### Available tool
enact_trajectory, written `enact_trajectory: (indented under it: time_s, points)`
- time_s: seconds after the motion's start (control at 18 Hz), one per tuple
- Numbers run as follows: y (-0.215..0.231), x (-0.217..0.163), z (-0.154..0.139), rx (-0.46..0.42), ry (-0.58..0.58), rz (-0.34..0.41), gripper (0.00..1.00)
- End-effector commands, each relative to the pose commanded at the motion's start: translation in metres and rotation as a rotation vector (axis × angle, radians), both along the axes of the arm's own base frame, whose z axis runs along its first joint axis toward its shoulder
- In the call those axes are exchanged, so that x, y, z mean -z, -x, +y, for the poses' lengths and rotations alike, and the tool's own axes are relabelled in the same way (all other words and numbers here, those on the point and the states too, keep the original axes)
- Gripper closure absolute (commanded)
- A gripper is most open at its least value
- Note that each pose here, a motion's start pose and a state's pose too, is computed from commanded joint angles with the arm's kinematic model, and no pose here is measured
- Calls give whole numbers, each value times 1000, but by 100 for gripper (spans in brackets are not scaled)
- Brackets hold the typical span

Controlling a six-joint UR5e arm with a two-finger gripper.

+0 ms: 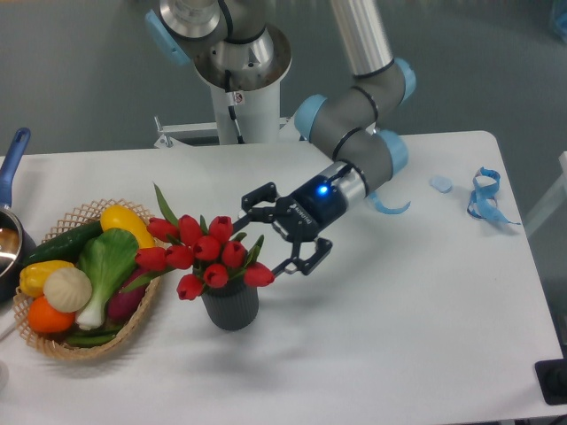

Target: Insert the flowers into the vase

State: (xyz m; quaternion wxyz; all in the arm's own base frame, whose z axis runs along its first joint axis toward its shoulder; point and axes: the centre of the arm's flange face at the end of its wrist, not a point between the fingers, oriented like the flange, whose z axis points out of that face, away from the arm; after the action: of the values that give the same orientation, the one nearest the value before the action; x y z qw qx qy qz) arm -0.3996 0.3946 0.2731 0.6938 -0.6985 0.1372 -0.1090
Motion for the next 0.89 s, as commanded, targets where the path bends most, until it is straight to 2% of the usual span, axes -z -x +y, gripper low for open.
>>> enact_trajectory:
  time_s: [0.22, 0.33, 0.5, 0.56, 0.67, 0.78, 0.89]
  points:
    - [24, -18, -29, -83, 79, 86, 0]
    - [38, -43, -41, -131, 145, 183, 0]
    - [69, -46, -61, -223, 363, 305, 0]
    - [76, -61, -65, -254, 413, 346, 0]
    - [86, -79, -85, -333, 517, 389, 0]
    - [97, -88, -99, -419, 671, 419, 0]
    - [101, -117, -111, -517, 806, 468, 0]
